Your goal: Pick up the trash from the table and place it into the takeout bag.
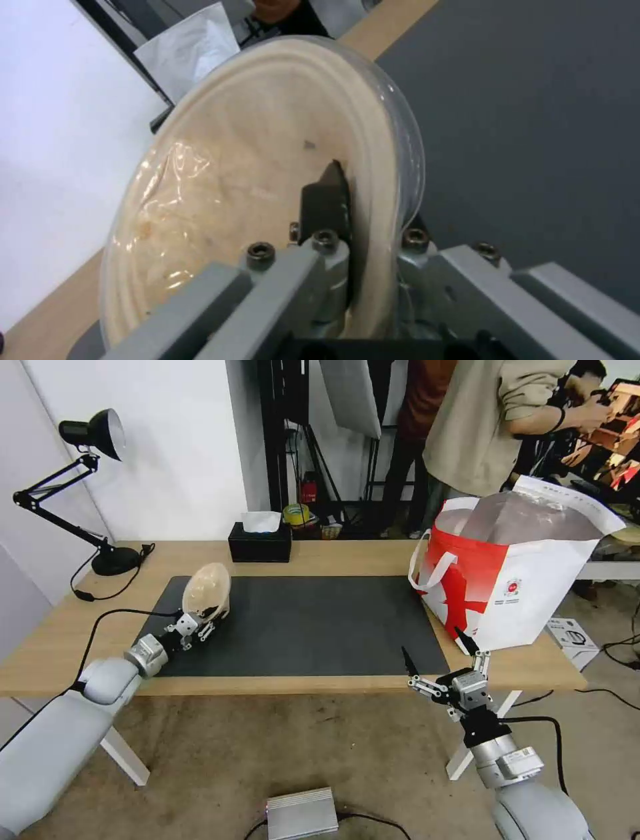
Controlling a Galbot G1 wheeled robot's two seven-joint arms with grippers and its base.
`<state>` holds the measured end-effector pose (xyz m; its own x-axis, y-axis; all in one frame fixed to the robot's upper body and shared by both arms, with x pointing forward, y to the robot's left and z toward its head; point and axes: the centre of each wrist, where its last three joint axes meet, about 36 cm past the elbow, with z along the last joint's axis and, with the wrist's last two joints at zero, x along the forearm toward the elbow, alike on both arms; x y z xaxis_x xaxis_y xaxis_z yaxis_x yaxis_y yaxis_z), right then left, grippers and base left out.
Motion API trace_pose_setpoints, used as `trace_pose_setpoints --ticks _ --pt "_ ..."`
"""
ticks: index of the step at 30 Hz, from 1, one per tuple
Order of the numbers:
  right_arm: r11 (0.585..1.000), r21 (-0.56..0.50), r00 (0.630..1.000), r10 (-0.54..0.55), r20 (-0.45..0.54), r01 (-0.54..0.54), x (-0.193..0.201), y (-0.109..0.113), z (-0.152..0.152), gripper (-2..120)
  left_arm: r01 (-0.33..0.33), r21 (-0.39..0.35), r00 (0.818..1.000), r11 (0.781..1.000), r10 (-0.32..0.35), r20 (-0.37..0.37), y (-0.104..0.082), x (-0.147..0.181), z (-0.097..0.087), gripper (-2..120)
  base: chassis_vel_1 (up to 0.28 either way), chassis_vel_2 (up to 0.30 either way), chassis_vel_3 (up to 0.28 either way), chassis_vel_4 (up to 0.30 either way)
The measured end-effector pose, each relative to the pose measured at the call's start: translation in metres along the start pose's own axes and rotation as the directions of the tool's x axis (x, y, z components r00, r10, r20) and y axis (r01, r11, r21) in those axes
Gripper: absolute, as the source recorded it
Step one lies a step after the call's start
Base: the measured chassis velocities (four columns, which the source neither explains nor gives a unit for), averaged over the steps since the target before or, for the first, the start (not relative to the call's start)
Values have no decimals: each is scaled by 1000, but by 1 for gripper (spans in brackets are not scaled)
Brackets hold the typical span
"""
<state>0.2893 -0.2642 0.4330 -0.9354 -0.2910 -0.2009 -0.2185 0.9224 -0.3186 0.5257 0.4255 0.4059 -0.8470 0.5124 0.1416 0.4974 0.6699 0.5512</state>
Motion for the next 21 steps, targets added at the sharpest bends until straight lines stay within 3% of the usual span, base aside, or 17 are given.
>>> trace_pose_setpoints --ticks 12,21 --pt "1000 0 1000 0 0 0 0 0 0 100 -5 3 1000 1000 5 2 -6 0 3 1 0 0 0 0" --pt "1000 0 1000 0 0 0 0 0 0 100 -5 -21 1000 1000 5 28 2 4 -9 1 0 0 0 0"
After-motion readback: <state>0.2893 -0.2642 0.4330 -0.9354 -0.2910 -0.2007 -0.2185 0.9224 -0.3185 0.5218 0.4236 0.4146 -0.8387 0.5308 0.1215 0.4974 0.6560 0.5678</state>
